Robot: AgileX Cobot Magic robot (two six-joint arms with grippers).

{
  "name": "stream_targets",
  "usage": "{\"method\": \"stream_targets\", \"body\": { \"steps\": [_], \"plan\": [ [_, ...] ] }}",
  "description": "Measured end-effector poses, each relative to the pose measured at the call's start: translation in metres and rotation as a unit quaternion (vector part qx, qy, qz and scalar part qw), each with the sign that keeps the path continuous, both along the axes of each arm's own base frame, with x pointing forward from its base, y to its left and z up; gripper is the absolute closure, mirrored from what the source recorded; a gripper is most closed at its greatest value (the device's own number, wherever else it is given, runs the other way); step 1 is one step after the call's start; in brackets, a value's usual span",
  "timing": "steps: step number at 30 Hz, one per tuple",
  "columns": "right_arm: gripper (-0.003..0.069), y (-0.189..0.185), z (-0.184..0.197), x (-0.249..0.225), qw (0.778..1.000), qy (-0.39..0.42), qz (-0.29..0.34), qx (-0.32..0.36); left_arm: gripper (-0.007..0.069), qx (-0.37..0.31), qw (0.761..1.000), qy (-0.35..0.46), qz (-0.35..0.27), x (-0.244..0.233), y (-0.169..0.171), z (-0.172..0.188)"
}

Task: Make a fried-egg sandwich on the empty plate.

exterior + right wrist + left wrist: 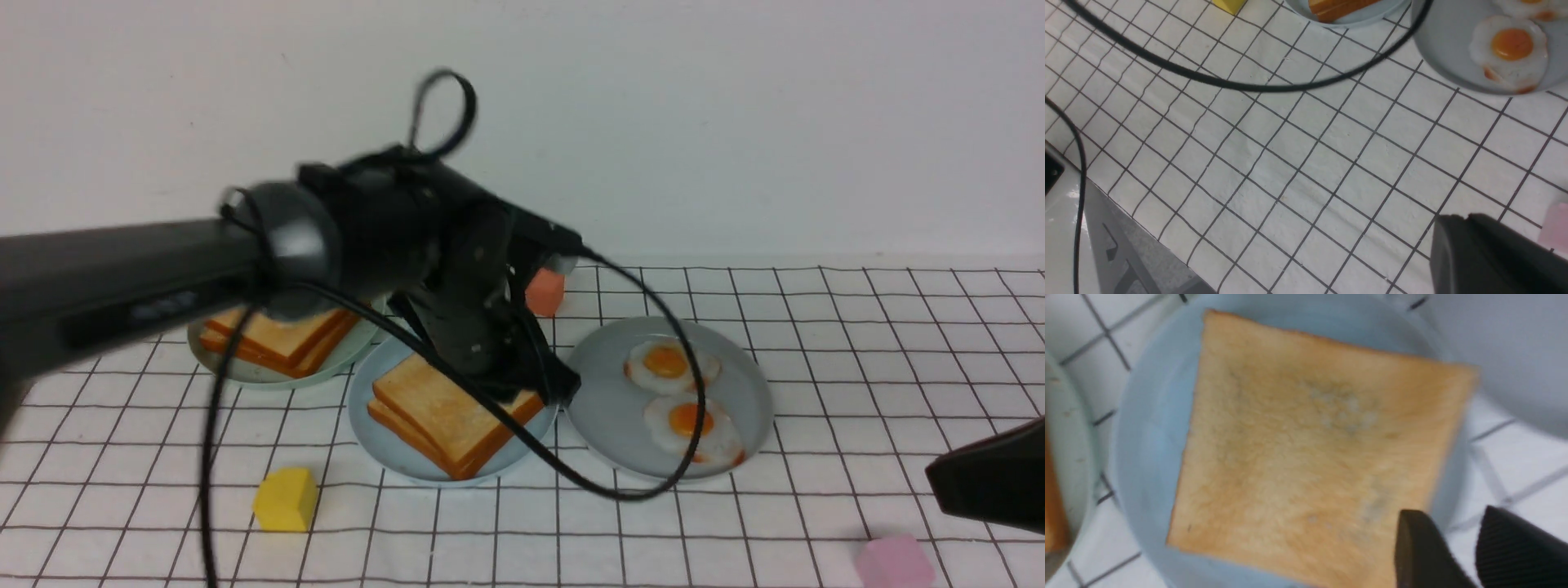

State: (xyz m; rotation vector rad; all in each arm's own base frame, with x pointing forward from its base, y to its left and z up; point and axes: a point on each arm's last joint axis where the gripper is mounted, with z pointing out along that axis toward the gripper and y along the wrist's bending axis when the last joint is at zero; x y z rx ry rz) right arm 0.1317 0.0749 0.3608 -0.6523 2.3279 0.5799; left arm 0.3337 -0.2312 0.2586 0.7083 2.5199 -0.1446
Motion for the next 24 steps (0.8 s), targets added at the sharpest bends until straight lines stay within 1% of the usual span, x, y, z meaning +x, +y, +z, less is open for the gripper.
{"method": "stream_targets", "body": {
  "steps": [2,3,4,5,6,7,9,10,11,13,15,18,19,20,22,23,24],
  "plan": [
    [0.0599,-0.001,0.003,-0.005,1.000,-0.009,0.000,0.003,0.0529,-0.041,0.999,-0.028,0.006,-0.013,0.007,0.035],
    [0.0599,-0.002,0.005,-0.009,1.000,-0.017,-0.002,0.006,0.0573,-0.069,0.996,-0.049,0.007,-0.025,0.013,0.060],
    [0.0599,-0.003,0.006,-0.010,1.000,-0.017,-0.003,0.007,0.0592,-0.073,0.996,-0.053,0.007,-0.027,0.015,0.064],
    [0.0599,-0.004,0.008,-0.013,1.000,-0.022,-0.006,0.011,0.0615,-0.091,0.993,-0.069,0.006,-0.036,0.020,0.080],
    [0.0599,-0.006,0.012,-0.021,0.999,-0.029,-0.015,0.021,0.0638,-0.126,0.987,-0.105,0.001,-0.060,0.036,0.107],
    [0.0599,-0.007,0.013,-0.023,0.999,-0.033,-0.016,0.022,0.0638,-0.130,0.986,-0.108,0.000,-0.063,0.037,0.110],
    [0.0599,-0.014,0.018,-0.039,0.998,-0.045,-0.038,0.025,0.0638,-0.167,0.976,-0.142,-0.007,-0.097,0.060,0.125],
    [0.0599,-0.014,0.017,-0.039,0.998,-0.043,-0.040,0.024,0.0638,-0.174,0.973,-0.149,-0.007,-0.103,0.064,0.130],
    [0.0599,-0.021,0.019,-0.050,0.997,-0.052,-0.062,0.019,0.0638,-0.192,0.968,-0.162,-0.010,-0.124,0.077,0.127],
    [0.0598,-0.029,0.020,-0.061,0.994,-0.059,-0.090,0.009,0.0638,-0.217,0.959,-0.185,-0.010,-0.149,0.095,0.125],
    [0.0598,-0.037,0.020,-0.069,0.991,-0.067,-0.120,-0.004,0.0638,-0.235,0.952,-0.196,-0.007,-0.168,0.108,0.113],
    [0.0598,-0.056,0.021,-0.092,0.977,-0.085,-0.194,-0.013,0.0638,-0.291,0.927,-0.238,0.002,-0.209,0.137,0.087],
    [0.0598,-0.056,0.021,-0.092,0.976,-0.085,-0.198,-0.013,0.0638,-0.293,0.926,-0.239,0.004,-0.211,0.138,0.082],
    [0.0598,-0.062,0.021,-0.102,0.971,-0.095,-0.219,-0.010,0.0638,-0.316,0.911,-0.264,0.006,-0.226,0.150,0.071],
    [0.0598,-0.069,0.021,-0.114,0.964,-0.105,-0.245,-0.003,0.0638,-0.339,0.894,-0.294,0.010,-0.242,0.162,0.053],
    [0.0598,-0.070,0.020,-0.116,0.963,-0.107,-0.248,0.001,0.0638,-0.344,0.890,-0.300,0.010,-0.245,0.165,0.052],
    [0.0598,-0.072,0.018,-0.123,0.959,-0.112,-0.259,0.013,0.0638,-0.357,0.878,-0.318,0.011,-0.254,0.172,0.043]
  ]
}}
